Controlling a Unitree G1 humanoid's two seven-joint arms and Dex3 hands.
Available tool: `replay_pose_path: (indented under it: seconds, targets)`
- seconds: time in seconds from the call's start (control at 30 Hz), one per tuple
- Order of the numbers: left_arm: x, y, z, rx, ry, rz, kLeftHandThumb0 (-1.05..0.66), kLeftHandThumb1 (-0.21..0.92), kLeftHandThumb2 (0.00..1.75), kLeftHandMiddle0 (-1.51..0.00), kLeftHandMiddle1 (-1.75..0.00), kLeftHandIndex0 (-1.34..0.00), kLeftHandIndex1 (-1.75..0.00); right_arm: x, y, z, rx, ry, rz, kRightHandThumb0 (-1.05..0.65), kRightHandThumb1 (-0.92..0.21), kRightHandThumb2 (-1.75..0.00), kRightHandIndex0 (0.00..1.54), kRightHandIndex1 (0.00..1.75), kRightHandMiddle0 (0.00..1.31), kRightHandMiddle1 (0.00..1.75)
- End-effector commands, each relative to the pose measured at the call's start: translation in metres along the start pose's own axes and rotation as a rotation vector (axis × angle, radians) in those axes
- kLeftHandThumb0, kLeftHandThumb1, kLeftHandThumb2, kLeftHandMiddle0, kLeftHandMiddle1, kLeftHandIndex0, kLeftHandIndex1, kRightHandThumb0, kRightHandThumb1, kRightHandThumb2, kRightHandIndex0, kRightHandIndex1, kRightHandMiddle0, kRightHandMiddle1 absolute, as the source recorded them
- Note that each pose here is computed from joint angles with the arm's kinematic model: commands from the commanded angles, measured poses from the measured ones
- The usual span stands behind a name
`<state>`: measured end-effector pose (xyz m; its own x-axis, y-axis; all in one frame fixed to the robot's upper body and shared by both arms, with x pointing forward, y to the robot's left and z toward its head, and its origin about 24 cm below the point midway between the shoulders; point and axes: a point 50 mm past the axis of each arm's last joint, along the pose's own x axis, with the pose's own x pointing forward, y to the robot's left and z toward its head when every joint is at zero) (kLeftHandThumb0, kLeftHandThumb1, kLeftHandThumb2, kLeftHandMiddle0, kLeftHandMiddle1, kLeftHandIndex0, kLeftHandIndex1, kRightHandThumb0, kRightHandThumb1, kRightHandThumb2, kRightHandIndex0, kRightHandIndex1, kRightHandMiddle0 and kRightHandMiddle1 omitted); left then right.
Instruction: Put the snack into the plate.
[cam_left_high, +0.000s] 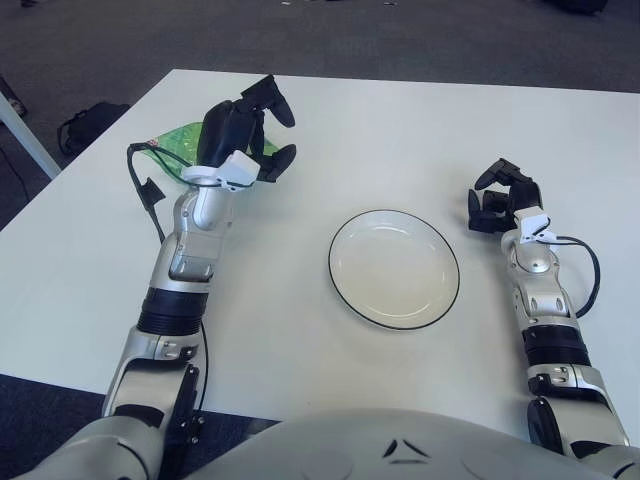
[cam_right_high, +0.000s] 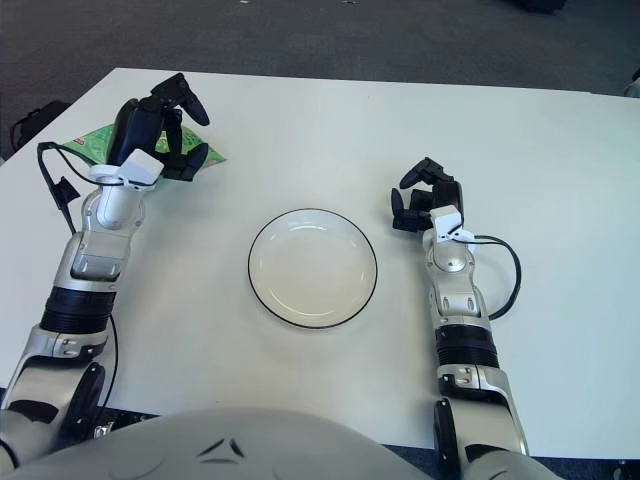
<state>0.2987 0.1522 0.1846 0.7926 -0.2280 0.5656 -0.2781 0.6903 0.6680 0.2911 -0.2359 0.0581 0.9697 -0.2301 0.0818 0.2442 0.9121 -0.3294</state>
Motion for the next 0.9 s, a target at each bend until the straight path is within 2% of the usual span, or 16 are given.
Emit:
replay_pose_path:
  seconds: [0.0,0.2,0.23,0.33,0.37,0.43,0.47,0.53,0.57,0.6,0.67,0.77,0.87]
  targets:
    - [0.011,0.008,-0.002,0.117,-0.007,0.007,-0.46,0.38,1.24,-1.07,-1.75,-0.56,-1.75,-0.017,0.005,-0.033,-0.030,0.150,0.042,-0.51,-0.24,-1.41,1.27,1.75,0.68,1.75]
    - [0.021,0.013,-0.008,0.284,0.000,0.028,-0.45,0.42,1.18,-0.89,-1.75,-0.52,-1.75,-0.017,0.005,-0.033,-0.023,0.146,0.045,-0.51,-0.23,-1.42,1.27,1.75,0.68,1.75]
    - [0.022,0.013,-0.009,0.301,0.002,0.029,-0.29,0.36,1.26,-0.80,-1.74,-0.51,-1.75,-0.017,0.005,-0.033,-0.022,0.146,0.045,-0.51,-0.23,-1.42,1.27,1.75,0.68,1.75]
    - [0.025,0.014,-0.011,0.347,0.015,0.020,-0.10,0.28,1.36,-0.69,-1.72,-0.48,-1.75,-0.017,0.006,-0.033,-0.020,0.145,0.045,-0.51,-0.23,-1.42,1.27,1.75,0.68,1.75]
    - [0.028,0.014,-0.014,0.373,0.030,0.002,-0.08,0.32,1.31,-0.65,-1.72,-0.45,-1.74,-0.016,0.006,-0.033,-0.019,0.145,0.045,-0.51,-0.23,-1.42,1.27,1.75,0.68,1.75]
    - [0.031,0.014,-0.019,0.407,0.055,-0.034,-0.04,0.50,1.05,-0.51,-1.68,-0.35,-1.69,-0.016,0.006,-0.034,-0.018,0.146,0.046,-0.52,-0.23,-1.42,1.28,1.75,0.68,1.75]
    - [0.031,0.014,-0.021,0.413,0.064,-0.049,-0.10,0.56,0.97,-0.46,-1.62,-0.34,-1.69,-0.016,0.006,-0.034,-0.017,0.146,0.046,-0.52,-0.23,-1.42,1.28,1.75,0.68,1.75]
    - [0.033,0.012,-0.024,0.431,0.080,-0.081,-0.25,0.76,0.69,-0.32,-1.44,-0.31,-1.68,-0.016,0.007,-0.034,-0.016,0.147,0.047,-0.52,-0.23,-1.42,1.28,1.75,0.68,1.75]
    - [0.034,0.010,-0.027,0.443,0.091,-0.099,-0.27,0.79,0.64,-0.29,-1.41,-0.30,-1.68,-0.016,0.007,-0.034,-0.016,0.148,0.047,-0.52,-0.23,-1.42,1.28,1.75,0.68,1.75]
    - [0.034,0.008,-0.030,0.451,0.099,-0.110,-0.41,0.74,0.68,-0.24,-1.31,-0.21,-1.56,-0.016,0.007,-0.034,-0.016,0.148,0.047,-0.51,-0.23,-1.42,1.28,1.75,0.68,1.75]
    - [0.036,0.005,-0.035,0.476,0.113,-0.132,-0.56,0.64,0.81,-0.17,-1.20,-0.09,-1.42,-0.016,0.007,-0.034,-0.017,0.149,0.045,-0.51,-0.23,-1.42,1.28,1.75,0.68,1.75]
    - [0.038,0.002,-0.041,0.516,0.124,-0.151,-0.64,0.60,0.85,-0.12,-1.11,-0.04,-1.33,-0.016,0.007,-0.033,-0.018,0.147,0.043,-0.51,-0.23,-1.42,1.28,1.75,0.68,1.75]
    - [0.039,0.001,-0.048,0.553,0.138,-0.166,-0.73,0.65,0.77,-0.06,-0.93,-0.01,-1.14,-0.016,0.008,-0.033,-0.019,0.145,0.043,-0.51,-0.23,-1.42,1.28,1.75,0.68,1.75]
